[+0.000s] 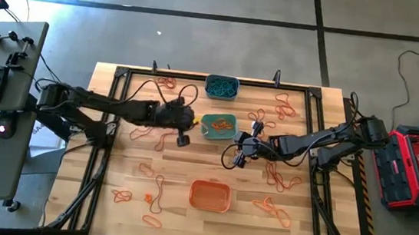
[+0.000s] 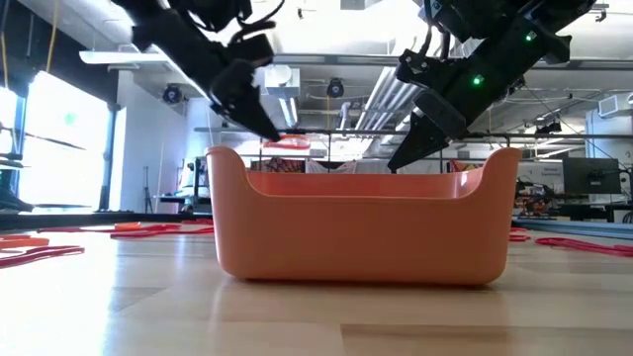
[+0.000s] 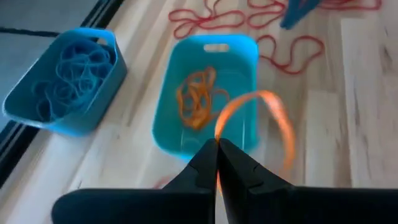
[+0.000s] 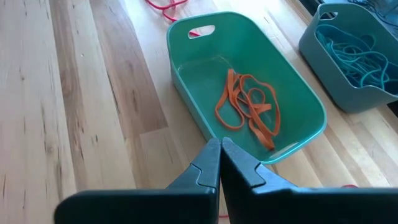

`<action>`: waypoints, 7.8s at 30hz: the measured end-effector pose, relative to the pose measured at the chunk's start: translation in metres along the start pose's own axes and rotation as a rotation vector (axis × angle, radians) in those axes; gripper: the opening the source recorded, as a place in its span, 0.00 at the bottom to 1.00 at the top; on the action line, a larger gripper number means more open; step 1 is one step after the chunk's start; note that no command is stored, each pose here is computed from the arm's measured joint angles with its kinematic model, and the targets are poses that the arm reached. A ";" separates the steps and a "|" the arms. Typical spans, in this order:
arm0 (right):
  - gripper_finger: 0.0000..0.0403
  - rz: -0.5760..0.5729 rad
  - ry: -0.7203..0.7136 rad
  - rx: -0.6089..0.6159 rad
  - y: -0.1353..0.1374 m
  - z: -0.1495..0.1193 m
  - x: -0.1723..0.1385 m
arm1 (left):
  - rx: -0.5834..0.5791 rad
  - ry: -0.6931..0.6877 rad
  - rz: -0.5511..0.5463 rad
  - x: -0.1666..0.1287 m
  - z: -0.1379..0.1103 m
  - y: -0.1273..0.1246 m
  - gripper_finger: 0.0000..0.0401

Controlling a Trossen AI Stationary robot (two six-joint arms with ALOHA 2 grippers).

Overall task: Sort rubber bands into baskets
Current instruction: Put the orange rubber band into the green bin

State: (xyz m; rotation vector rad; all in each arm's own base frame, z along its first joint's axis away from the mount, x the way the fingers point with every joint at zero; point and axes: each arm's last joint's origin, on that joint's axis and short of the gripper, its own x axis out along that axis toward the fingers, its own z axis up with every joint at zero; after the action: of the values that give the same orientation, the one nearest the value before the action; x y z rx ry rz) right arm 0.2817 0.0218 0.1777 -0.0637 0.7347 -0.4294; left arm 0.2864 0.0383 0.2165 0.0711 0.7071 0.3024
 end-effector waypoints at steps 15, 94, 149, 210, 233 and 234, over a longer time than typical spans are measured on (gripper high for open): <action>0.00 -0.003 -0.008 0.005 0.000 0.001 0.000 | 0.037 -0.044 0.027 0.052 0.009 0.021 0.00; 0.00 -0.080 0.113 0.104 0.005 -0.017 0.006 | -0.546 0.624 0.412 -0.055 -0.094 0.060 0.29; 0.00 -0.080 0.119 0.092 0.005 -0.018 0.006 | 0.110 0.882 0.106 -0.015 -0.110 0.077 0.19; 0.00 -0.072 0.151 0.066 0.005 -0.021 0.005 | 0.465 0.875 -0.045 -0.005 -0.098 0.086 0.25; 0.00 -0.078 0.149 0.064 0.005 -0.021 0.005 | 0.579 0.985 -0.132 0.014 -0.119 0.100 0.23; 0.00 -0.078 0.149 0.064 0.005 -0.021 0.005 | 0.578 0.992 -0.138 0.015 -0.120 0.100 0.22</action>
State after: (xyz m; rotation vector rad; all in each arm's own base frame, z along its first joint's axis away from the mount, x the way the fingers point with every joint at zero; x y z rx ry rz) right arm 0.2724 0.0262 0.1578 0.0002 0.8666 -0.5363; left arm 0.1946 0.1338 0.1325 0.4391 1.7650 -0.0340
